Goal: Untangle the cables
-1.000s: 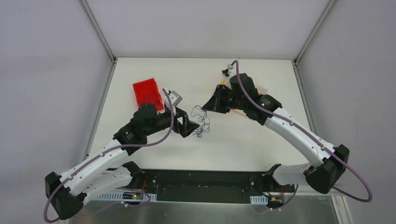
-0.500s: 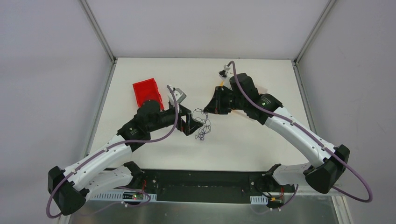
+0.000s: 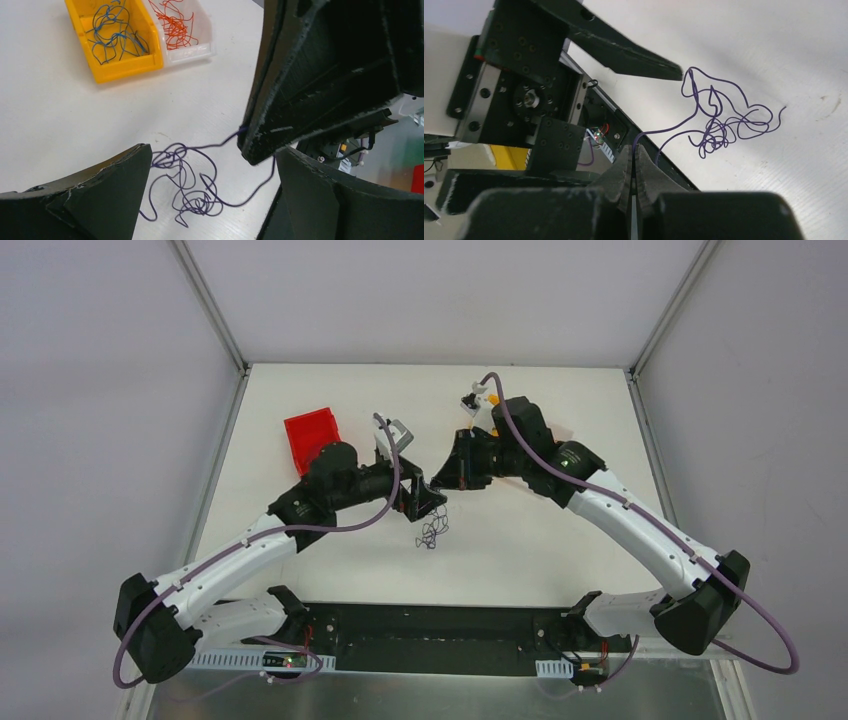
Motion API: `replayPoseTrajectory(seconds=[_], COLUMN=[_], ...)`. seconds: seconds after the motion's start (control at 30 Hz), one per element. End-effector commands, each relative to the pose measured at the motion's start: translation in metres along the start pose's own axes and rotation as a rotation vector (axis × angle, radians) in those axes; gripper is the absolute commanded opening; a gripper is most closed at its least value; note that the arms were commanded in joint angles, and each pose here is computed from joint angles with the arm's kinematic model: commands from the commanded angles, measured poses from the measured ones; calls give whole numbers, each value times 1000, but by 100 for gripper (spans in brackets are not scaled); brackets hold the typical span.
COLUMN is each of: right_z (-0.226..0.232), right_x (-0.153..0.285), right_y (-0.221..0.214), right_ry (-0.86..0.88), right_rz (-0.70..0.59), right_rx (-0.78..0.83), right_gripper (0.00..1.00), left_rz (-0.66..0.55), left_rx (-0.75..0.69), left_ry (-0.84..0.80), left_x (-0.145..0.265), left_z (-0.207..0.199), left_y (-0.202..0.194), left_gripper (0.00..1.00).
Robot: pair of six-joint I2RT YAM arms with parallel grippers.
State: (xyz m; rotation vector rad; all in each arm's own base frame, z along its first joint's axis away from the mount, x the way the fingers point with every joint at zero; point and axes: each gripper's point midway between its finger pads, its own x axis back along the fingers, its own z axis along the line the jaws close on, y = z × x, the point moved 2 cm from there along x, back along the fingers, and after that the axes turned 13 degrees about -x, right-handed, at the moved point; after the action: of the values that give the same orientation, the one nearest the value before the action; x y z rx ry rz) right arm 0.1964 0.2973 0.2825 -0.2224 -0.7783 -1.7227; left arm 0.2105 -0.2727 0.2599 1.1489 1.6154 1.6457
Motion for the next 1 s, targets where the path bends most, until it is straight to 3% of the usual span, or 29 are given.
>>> replayPoseTrajectory(seconds=[0.0, 0.17, 0.27, 0.33, 0.5, 0.57, 0.63, 0.7, 0.77, 0.97], right_z=[45, 60, 64, 68, 65, 54, 39, 21, 3, -47], right_x=[24, 26, 30, 34, 32, 27, 23, 23, 26, 19], right_y=[0, 5, 12, 15, 21, 20, 21, 21, 21, -1], right_ry=[177, 239, 240, 244, 226, 183, 134, 83, 41, 29], right_rz=[13, 11, -23, -43, -61, -73, -112, -171, -233, -321], right_rx=[26, 18, 24, 29, 33, 27, 23, 18, 23, 60], right_gripper=[0, 0, 0, 0, 1, 23, 50, 66, 74, 79], left_rz=[-104, -111, -97, -90, -95, -113, -129, -132, -120, -126], left_rx=[-109, -113, -93, -86, -64, -60, -57, -50, -35, 18], left_ry=[-19, -162, -180, -164, -111, -71, -31, 7, 44, 101], left_x=[-9, -20, -24, -24, -20, -16, -12, -9, -6, 0], left_z=[3, -15, -17, -15, -9, -4, 0, 4, 9, 14], left_y=[35, 41, 37, 33, 33, 37, 41, 44, 46, 59], left_gripper=[99, 97, 89, 74, 16, 0, 0, 0, 0, 0])
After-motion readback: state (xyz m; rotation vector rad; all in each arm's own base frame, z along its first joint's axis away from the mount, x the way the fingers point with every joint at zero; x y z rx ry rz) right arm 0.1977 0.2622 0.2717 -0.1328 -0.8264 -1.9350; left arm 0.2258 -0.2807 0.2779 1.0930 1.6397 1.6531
